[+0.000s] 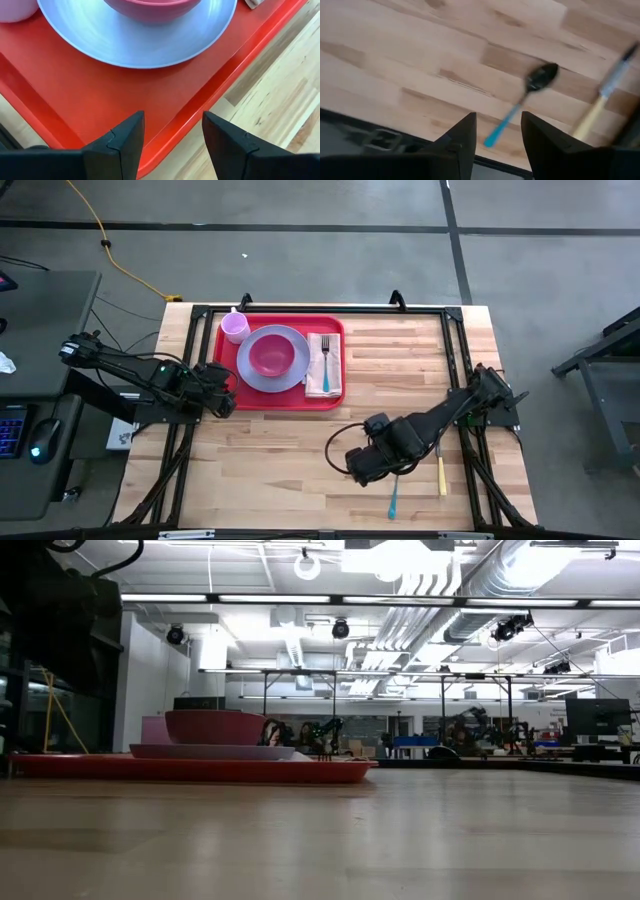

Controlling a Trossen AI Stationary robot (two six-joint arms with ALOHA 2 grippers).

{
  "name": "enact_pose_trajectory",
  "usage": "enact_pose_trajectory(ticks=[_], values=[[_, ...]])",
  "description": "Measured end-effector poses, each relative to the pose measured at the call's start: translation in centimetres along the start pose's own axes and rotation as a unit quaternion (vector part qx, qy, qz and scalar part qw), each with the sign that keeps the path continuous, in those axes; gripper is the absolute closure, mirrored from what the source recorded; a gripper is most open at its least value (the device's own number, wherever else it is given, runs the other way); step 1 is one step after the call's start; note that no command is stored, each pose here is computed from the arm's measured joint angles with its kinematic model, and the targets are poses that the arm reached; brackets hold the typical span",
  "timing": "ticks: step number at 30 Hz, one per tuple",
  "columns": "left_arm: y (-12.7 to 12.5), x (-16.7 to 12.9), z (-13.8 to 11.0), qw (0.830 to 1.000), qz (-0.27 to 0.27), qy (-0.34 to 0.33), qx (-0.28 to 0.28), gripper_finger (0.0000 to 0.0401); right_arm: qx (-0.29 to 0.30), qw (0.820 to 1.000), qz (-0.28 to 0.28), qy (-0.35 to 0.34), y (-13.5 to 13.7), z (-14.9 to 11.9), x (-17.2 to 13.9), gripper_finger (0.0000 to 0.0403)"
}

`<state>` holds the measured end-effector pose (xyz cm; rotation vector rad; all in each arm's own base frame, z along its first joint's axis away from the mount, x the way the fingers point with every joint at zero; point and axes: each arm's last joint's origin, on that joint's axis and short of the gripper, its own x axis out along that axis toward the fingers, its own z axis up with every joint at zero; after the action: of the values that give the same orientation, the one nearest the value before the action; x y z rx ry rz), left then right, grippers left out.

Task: Set up tray
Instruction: Put the blue spoon to the left of the blue fork on the brown napkin

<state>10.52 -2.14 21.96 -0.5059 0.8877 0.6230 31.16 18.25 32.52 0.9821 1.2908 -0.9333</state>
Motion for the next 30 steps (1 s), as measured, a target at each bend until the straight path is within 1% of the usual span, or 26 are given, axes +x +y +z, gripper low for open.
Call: enact_pose_trajectory(ticks=[4, 8, 10, 12, 15, 17, 19, 24, 30], values=[[-0.1, 0.0, 0.0, 1.000, -0.003, -0.001, -0.001, 0.0174, -0.003, 0.997, -0.061, 0.043, -0.6, -0.8, 2.6, 0.0269], [-0.3, 0.0, 0.2, 1.000, -0.012, -0.008, -0.002, 0.0174, 0.005, 0.987, -0.130, 0.091, -1.7, -1.9, 5.5, 0.0269], [-0.4, 0.0, 0.2, 1.000, -0.016, -0.014, -0.001, 0.0174, 0.005, 0.983, -0.149, 0.109, -2.1, -2.3, 6.8, 0.0269], [-0.6, 0.0, 0.4, 0.999, -0.023, -0.027, 0.003, 0.0174, 0.007, 0.982, -0.150, 0.118, -2.2, -2.6, 7.7, 0.0269], [-0.7, -0.3, 0.8, 0.998, -0.039, -0.056, 0.001, 0.0174, 0.010, 0.984, -0.133, 0.120, -2.1, -3.1, 8.5, 0.0269], [-0.7, -0.6, 1.0, 0.996, -0.047, -0.081, -0.006, 0.0174, 0.015, 0.986, -0.120, 0.114, -1.9, -3.4, 8.9, 0.0269], [-0.5, -0.9, 1.1, 0.994, -0.054, -0.096, 0.000, 0.0174, 0.020, 0.989, -0.110, 0.100, -1.9, -3.7, 9.0, 0.0269], [0.7, -2.1, 1.2, 0.988, -0.076, -0.135, 0.008, 0.0174, 0.029, 0.989, -0.111, 0.097, -2.1, -4.0, 9.6, 0.0269], [2.4, -3.3, 0.9, 0.976, -0.104, -0.189, 0.008, 0.0174, 0.039, 0.989, -0.108, 0.098, -2.2, -4.2, 10.4, 0.0269]])
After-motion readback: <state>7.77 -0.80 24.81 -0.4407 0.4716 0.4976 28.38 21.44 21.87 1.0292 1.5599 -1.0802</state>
